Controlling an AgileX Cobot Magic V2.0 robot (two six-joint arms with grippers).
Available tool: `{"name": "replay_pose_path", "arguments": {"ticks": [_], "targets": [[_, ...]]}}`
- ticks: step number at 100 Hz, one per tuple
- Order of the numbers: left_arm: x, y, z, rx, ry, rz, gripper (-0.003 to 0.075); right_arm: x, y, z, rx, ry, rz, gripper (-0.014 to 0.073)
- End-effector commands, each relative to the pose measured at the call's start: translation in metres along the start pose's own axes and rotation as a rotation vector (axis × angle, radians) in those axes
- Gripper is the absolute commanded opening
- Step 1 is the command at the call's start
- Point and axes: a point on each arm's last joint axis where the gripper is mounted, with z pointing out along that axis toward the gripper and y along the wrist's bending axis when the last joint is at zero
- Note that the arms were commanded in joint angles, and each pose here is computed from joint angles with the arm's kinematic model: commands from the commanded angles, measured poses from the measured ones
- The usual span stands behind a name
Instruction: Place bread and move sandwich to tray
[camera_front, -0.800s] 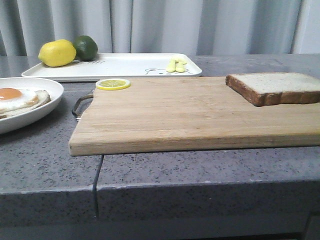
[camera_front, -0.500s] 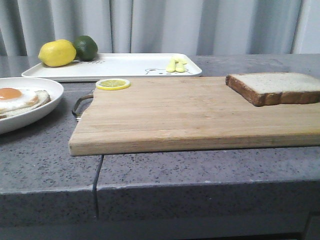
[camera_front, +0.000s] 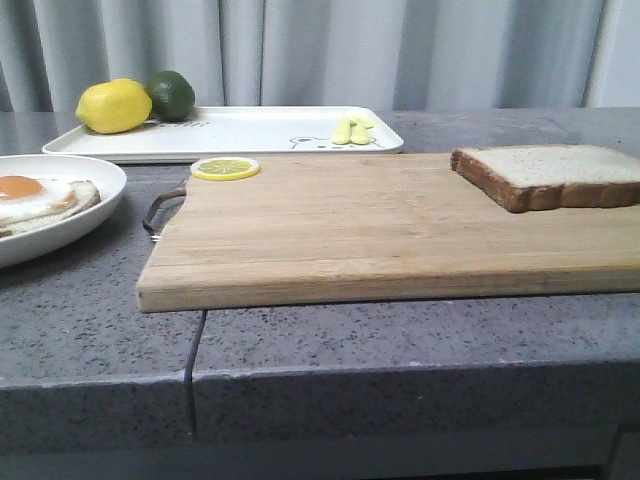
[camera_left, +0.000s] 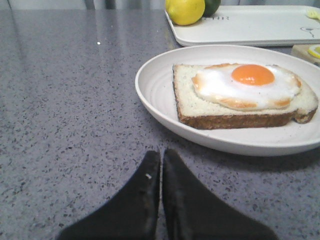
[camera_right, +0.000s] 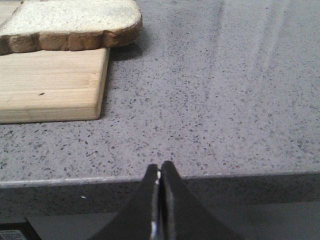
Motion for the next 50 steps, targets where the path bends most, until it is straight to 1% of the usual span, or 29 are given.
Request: {"name": "replay_pose_path", "arguments": {"ticks": [1, 6, 23, 40, 50], "targets": [[-0.008, 0.0, -0.002, 0.006, -0.141, -0.05, -0.002, -0.007, 0.001, -0.001, -0.006, -0.109, -0.005, -0.006], [-0.01, 0.0, -0.002, 0.008, -0.171, -0.074, -0.002, -0.011, 0.001, -0.002, -0.014, -0.157, -0.002, -0.006], [-0.02, 0.002, -0.004, -0.005, -0.276, -0.076, -0.002, -0.024, 0.003, -0.004, -0.034, -0.294, 0.003, -0.006], [-0.029, 0.004, -0.008, -0.022, -0.389, -0.077, -0.002, -0.027, 0.003, -0.005, -0.038, -0.328, 0.003, -0.006], [-0.033, 0.004, -0.009, -0.028, -0.436, -0.077, -0.002, -0.031, 0.004, -0.007, -0.044, -0.374, 0.003, -0.006]]}}
